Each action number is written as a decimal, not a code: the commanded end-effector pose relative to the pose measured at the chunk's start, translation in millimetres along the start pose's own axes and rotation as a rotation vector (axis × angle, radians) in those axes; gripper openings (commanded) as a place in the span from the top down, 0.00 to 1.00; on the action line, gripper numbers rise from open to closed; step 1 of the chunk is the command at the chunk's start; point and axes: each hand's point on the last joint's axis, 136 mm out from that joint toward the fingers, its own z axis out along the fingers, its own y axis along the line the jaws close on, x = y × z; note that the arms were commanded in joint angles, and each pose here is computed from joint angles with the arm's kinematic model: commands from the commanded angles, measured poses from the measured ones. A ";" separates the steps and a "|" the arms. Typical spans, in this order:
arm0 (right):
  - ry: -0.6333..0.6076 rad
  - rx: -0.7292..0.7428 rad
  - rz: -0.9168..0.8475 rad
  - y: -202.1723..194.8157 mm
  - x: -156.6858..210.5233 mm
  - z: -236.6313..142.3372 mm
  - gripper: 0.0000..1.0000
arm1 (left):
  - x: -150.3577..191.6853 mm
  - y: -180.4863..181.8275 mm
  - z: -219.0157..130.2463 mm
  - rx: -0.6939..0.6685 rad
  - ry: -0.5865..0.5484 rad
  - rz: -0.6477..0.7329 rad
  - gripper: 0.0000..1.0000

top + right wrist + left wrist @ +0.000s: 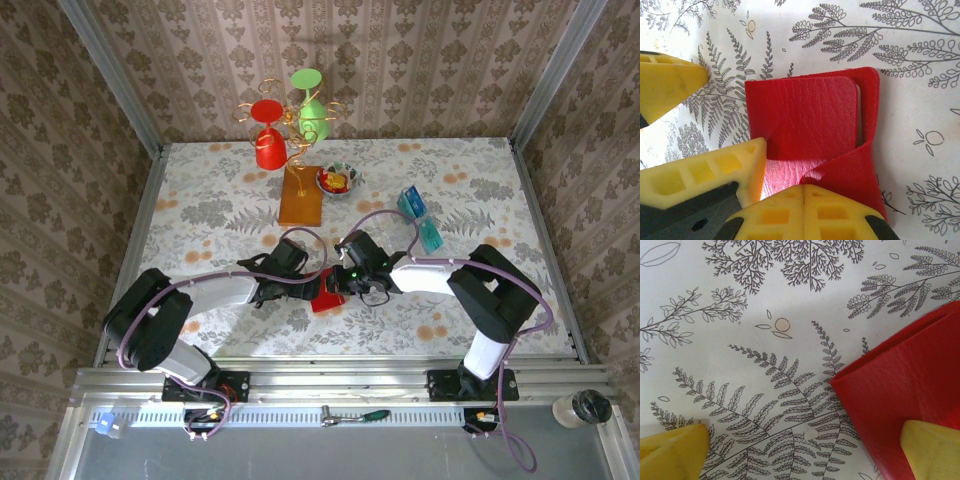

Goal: Put the credit cards into the card holder
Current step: Close the button on the card holder, then reset both arms

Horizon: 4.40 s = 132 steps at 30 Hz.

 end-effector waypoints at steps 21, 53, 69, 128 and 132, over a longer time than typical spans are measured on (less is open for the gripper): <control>-0.015 0.041 0.015 6.0 -14.0 -20.2 1.00 | 19.3 0.7 13.3 -0.009 0.054 0.017 0.00; 0.048 0.069 0.079 -26.1 13.4 7.4 1.00 | 18.8 -0.7 13.6 -0.007 0.055 0.019 0.00; 0.025 0.096 0.223 -66.3 36.2 11.1 1.00 | 19.1 -0.3 11.7 -0.009 0.053 0.022 0.00; -0.910 1.172 0.578 -300.3 -90.6 -339.4 0.00 | -92.5 251.3 -177.8 -0.597 -0.602 -0.269 0.00; -0.870 1.084 0.482 -304.2 -106.2 -311.9 0.00 | -89.9 264.4 -168.7 -0.615 -0.593 -0.275 0.00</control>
